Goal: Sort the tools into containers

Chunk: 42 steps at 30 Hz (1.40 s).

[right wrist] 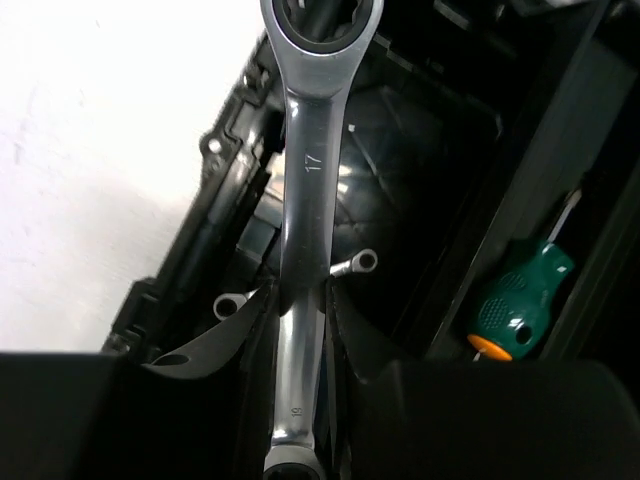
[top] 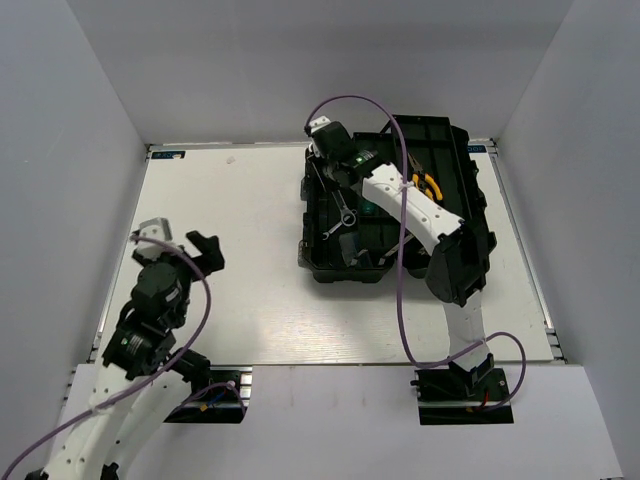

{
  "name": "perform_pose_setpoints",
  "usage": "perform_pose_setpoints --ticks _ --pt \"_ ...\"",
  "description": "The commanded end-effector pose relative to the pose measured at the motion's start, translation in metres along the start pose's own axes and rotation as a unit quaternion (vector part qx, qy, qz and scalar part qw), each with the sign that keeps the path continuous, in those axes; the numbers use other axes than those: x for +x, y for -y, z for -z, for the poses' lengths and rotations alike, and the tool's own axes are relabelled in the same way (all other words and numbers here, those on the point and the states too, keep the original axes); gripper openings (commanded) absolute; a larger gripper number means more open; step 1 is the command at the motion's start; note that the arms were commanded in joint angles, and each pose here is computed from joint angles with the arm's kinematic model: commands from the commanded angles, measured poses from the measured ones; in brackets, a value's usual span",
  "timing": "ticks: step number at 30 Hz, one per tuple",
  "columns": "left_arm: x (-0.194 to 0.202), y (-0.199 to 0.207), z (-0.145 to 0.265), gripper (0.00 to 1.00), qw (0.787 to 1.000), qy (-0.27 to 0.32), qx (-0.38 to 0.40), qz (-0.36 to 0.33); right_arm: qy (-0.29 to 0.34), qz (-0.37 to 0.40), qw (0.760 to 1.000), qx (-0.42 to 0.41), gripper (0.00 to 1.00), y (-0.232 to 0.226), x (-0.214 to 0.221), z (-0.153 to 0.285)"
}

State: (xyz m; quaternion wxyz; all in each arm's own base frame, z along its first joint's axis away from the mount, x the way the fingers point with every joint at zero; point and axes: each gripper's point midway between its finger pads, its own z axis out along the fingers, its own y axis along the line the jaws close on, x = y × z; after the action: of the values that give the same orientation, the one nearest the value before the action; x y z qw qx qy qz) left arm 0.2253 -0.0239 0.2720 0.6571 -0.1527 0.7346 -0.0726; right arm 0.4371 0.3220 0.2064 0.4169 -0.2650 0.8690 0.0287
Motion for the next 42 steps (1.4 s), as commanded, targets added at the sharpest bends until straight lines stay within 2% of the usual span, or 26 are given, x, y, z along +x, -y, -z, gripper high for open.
perform_pose_setpoints --ticks 1,2,3,4,6,7,8,10,15,16,19,20,23,24,25,27,29,30,31,32,33,35,36,38,39,42 --pt "0.029 0.035 -0.018 0.99 0.996 -0.065 0.066 -0.015 0.033 -0.032 0.999 -0.026 0.0 -0.004 -0.02 0.009" --pt "0.036 0.049 -0.022 0.99 0.992 -0.087 0.09 -0.012 0.029 -0.03 0.999 -0.028 0.0 -0.005 -0.017 0.008" --pt "0.06 0.055 -0.037 0.99 0.987 -0.138 0.083 -0.025 0.026 -0.03 0.999 -0.034 0.0 -0.006 -0.016 0.008" --pt "0.062 0.065 -0.043 0.99 0.983 -0.161 0.084 -0.019 0.021 -0.032 0.999 -0.033 0.13 -0.004 -0.013 0.005" --pt "0.095 0.077 -0.062 0.99 0.968 -0.236 0.078 -0.031 0.017 -0.031 0.999 -0.041 0.27 -0.005 -0.011 0.005" --pt "0.106 0.081 -0.067 0.99 0.963 -0.258 0.077 -0.031 0.017 -0.033 0.998 -0.043 0.38 -0.005 -0.011 0.006" --pt "0.114 0.092 -0.07 0.99 0.956 -0.275 0.096 -0.023 0.016 -0.036 0.998 -0.052 0.42 -0.003 -0.011 0.008" --pt "0.136 0.109 -0.081 0.99 0.946 -0.301 0.117 -0.013 0.022 -0.039 0.997 -0.064 0.47 -0.002 -0.014 0.015" --pt "0.152 0.132 -0.097 0.99 0.937 -0.309 0.16 0.0 0.039 -0.045 0.996 -0.073 0.49 0.008 -0.025 0.035" --pt "0.153 0.136 -0.097 0.99 0.935 -0.311 0.169 0.003 0.043 -0.046 0.995 -0.077 0.49 0.008 -0.028 0.039" --pt "0.15 0.151 -0.103 0.99 0.932 -0.301 0.201 0.007 0.069 -0.05 0.994 -0.062 0.37 0.025 -0.044 0.059" --pt "0.147 0.155 -0.103 0.99 0.931 -0.297 0.21 0.01 0.084 -0.051 0.994 -0.055 0.24 0.033 -0.052 0.071" --pt "0.144 0.169 -0.109 0.99 0.927 -0.289 0.238 0.013 0.132 -0.049 0.989 0.032 0.0 0.085 -0.075 0.101" --pt "0.146 0.17 -0.11 0.99 0.926 -0.29 0.243 0.009 0.145 -0.046 0.984 0.088 0.0 0.114 -0.08 0.113" --pt "0.145 0.176 -0.111 0.99 0.923 -0.291 0.253 0.011 0.15 -0.048 0.982 0.106 0.0 0.127 -0.081 0.122" --pt "0.153 0.184 -0.115 0.99 0.916 -0.302 0.264 0.005 0.148 -0.067 0.973 0.163 0.0 0.179 -0.072 0.135" --pt "0.163 0.186 -0.121 0.99 0.912 -0.315 0.262 0.004 0.124 -0.097 0.969 0.192 0.0 0.216 -0.051 0.138" --pt "0.163 0.188 -0.124 0.99 0.912 -0.314 0.264 -0.001 0.108 -0.124 0.961 0.222 0.0 0.257 -0.033 0.148" --pt "0.161 0.192 -0.128 0.99 0.913 -0.309 0.267 0.0 0.094 -0.13 0.963 0.219 0.0 0.263 -0.021 0.146" --pt "0.166 0.191 -0.128 0.99 0.91 -0.316 0.267 -0.001 0.082 -0.138 0.962 0.218 0.04 0.272 -0.011 0.146" --pt "0.17 0.192 -0.133 0.99 0.909 -0.318 0.267 -0.006 0.061 -0.159 0.96 0.223 0.16 0.297 0.013 0.151" --pt "0.168 0.196 -0.139 0.99 0.91 -0.315 0.27 -0.011 0.045 -0.181 0.958 0.219 0.28 0.307 0.034 0.152" --pt "0.172 0.195 -0.14 0.99 0.909 -0.32 0.267 -0.012 0.036 -0.197 0.952 0.23 0.4 0.325 0.049 0.157" --pt "0.174 0.199 -0.146 0.99 0.908 -0.322 0.267 -0.017 0.018 -0.222 0.95 0.22 0.47 0.343 0.078 0.161" --pt "0.173 0.201 -0.149 0.99 0.908 -0.321 0.268 -0.017 0.012 -0.227 0.952 0.206 0.55 0.343 0.085 0.159" --pt "0.177 0.201 -0.155 0.99 0.909 -0.324 0.262 -0.023 -0.021 -0.249 0.952 0.174 0.58 0.348 0.117 0.152"
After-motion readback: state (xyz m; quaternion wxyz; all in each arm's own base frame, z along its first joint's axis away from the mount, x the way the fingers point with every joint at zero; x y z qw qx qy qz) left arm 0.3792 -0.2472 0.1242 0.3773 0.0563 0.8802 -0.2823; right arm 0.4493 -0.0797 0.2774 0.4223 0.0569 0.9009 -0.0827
